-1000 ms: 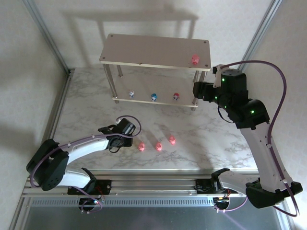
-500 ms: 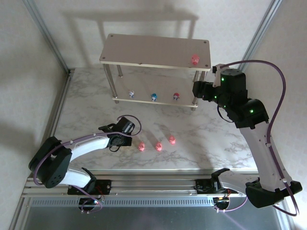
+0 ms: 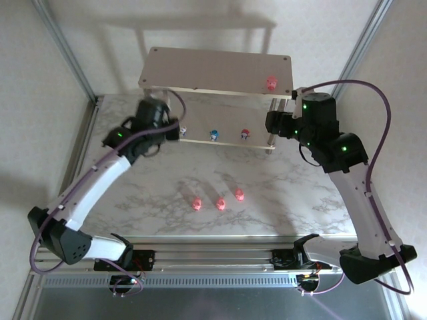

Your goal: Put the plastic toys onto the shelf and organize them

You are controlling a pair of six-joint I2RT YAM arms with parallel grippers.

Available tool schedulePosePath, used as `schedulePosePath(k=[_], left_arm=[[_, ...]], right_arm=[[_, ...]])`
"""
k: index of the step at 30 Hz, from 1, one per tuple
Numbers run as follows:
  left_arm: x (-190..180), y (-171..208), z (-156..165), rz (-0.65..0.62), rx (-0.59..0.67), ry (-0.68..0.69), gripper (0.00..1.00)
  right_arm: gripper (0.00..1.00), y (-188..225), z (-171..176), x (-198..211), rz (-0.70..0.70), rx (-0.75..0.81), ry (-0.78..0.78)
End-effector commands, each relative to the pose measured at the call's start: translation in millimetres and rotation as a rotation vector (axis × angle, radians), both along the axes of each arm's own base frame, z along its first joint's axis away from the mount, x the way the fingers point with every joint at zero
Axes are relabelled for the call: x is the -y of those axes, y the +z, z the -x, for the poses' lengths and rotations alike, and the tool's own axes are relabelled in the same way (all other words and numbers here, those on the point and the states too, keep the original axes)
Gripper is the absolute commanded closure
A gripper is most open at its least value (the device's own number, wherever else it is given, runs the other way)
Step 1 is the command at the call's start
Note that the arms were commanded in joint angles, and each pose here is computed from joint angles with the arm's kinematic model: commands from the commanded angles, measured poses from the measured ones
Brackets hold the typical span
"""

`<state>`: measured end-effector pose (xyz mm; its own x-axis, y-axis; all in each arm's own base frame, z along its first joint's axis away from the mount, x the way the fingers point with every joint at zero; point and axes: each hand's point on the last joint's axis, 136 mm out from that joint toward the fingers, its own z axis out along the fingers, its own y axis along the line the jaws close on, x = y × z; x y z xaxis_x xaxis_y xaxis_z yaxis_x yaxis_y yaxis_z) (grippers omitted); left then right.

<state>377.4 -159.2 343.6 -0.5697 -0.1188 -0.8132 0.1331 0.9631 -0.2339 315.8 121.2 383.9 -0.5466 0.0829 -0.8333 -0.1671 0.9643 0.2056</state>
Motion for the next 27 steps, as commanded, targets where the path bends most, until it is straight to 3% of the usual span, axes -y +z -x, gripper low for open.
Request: schedulePosePath(k=[1, 4, 8, 15, 27], left_arm=[[-20.1, 38.6, -14.8, -0.128, 0.036, -0.015, 0.89], [-27.8, 78.7, -42.3, -0.132, 0.112, -0.003, 0.89], [-30.2, 96.5, -74.5, -0.089, 0.15, -0.017, 0.88], [-40.6, 84.4, -112.5, -0.05, 0.127, -0.012, 0.88], [-47.7, 64.5, -128.7, -0.042, 0.088, -0.011, 0.88]], right_arm=[[0.26, 18.2, -4.3, -7.1, -0.025, 0.05, 0.018], [0.26, 20.2, -9.7, -12.0, -0.026, 0.051, 0.03], [0.26, 23.1, -15.8, -18.9, -0.023, 0.055, 0.046], [0.26, 28.3, -20.7, -24.4, -0.019, 0.068, 0.061], [0.26, 26.1, -26.5, -31.1, -0.024, 0.061, 0.073]])
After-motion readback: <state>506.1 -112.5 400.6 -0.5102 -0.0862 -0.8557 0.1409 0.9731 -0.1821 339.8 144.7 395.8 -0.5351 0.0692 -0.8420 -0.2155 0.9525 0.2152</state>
